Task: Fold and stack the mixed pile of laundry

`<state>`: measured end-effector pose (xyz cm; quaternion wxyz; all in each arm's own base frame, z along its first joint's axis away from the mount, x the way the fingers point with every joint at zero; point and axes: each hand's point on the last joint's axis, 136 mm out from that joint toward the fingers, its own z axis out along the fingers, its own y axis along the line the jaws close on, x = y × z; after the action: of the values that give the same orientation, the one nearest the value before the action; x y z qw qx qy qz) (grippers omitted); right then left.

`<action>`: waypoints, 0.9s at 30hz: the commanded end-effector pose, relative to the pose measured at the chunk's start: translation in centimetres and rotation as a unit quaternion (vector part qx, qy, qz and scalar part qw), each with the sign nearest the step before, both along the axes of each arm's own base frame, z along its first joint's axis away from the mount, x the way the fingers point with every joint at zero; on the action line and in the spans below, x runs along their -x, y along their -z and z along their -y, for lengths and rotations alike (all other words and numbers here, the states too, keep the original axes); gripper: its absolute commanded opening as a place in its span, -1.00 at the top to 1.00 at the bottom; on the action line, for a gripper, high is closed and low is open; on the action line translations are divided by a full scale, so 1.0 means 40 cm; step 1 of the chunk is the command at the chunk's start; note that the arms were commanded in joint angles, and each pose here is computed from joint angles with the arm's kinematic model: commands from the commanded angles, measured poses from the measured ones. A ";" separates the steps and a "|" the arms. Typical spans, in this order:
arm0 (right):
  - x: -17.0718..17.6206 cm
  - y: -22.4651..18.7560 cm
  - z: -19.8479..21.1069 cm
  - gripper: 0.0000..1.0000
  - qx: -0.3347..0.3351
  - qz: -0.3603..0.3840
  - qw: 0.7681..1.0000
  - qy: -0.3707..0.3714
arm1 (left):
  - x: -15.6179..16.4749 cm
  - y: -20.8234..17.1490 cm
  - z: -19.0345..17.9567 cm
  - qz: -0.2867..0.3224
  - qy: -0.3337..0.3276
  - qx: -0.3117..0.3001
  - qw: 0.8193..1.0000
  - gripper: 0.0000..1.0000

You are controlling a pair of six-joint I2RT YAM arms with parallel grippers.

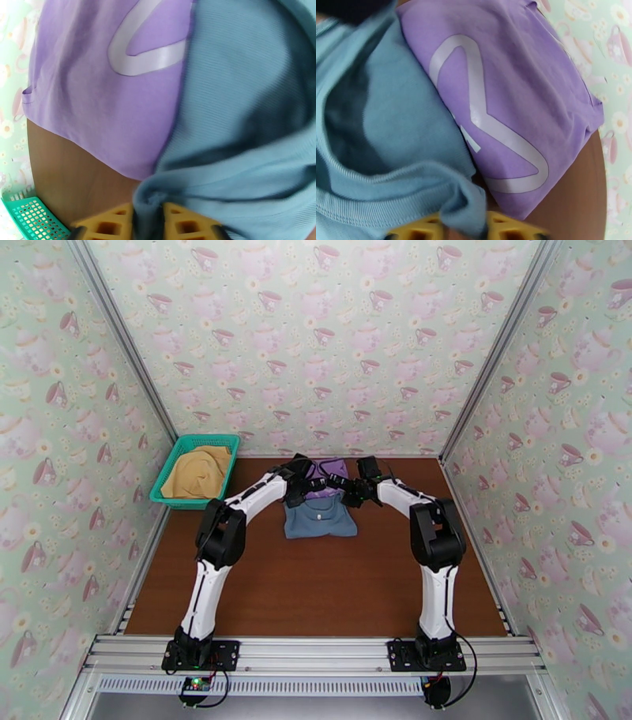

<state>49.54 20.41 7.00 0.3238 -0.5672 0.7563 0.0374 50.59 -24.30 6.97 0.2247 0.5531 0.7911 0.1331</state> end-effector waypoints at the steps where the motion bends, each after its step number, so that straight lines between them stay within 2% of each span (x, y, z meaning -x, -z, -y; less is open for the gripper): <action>1: -0.020 -0.104 -0.053 0.03 -0.060 0.031 0.998 0.013 | -0.042 0.026 -0.003 0.044 -0.018 -0.013 0.999 0.01; 5: -0.008 -0.207 -0.048 -0.03 -0.095 0.050 0.993 0.042 | -0.089 -0.064 -0.011 0.132 -0.066 0.001 0.989 -0.29; 8: 0.029 -0.331 -0.037 -0.10 -0.138 0.066 0.986 0.064 | -0.103 -0.206 -0.021 0.209 -0.112 0.041 0.971 -0.41; 11: 0.066 -0.473 -0.005 -0.27 -0.220 0.059 0.962 0.150 | -0.070 -0.362 -0.055 0.254 -0.168 0.095 0.948 -0.54; 13: 0.102 -0.517 0.013 -0.47 -0.263 0.000 0.940 0.220 | -0.018 -0.431 -0.077 0.249 -0.202 0.135 0.938 -0.56; 14: 0.135 -0.511 0.009 -0.52 -0.267 -0.054 0.933 0.235 | 0.016 -0.458 -0.093 0.239 -0.226 0.155 0.932 -0.58; 15: 0.176 -0.503 -0.009 -0.52 -0.265 -0.107 0.933 0.219 | 0.052 -0.475 -0.110 0.224 -0.252 0.174 0.925 -0.58; 17: 0.225 -0.446 -0.024 -0.40 -0.267 -0.178 0.919 0.229 | 0.127 -0.476 -0.144 0.180 -0.307 0.204 0.912 -0.59; 20: 0.235 -0.344 -0.002 -0.40 -0.278 -0.185 0.896 0.294 | 0.250 -0.393 -0.146 0.064 -0.368 0.254 0.892 -0.60; 23: 0.244 -0.240 0.012 -0.39 -0.262 -0.232 0.868 0.352 | 0.340 -0.264 -0.127 -0.036 -0.420 0.287 0.860 -0.59; 27: 0.229 -0.149 0.012 -0.39 -0.234 -0.255 0.855 0.385 | 0.370 -0.141 -0.086 -0.097 -0.445 0.320 0.831 -0.54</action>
<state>40.16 19.97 14.03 0.2501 -0.1577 0.9262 0.2337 38.45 -19.28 19.04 0.3325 0.1081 0.9363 -0.0331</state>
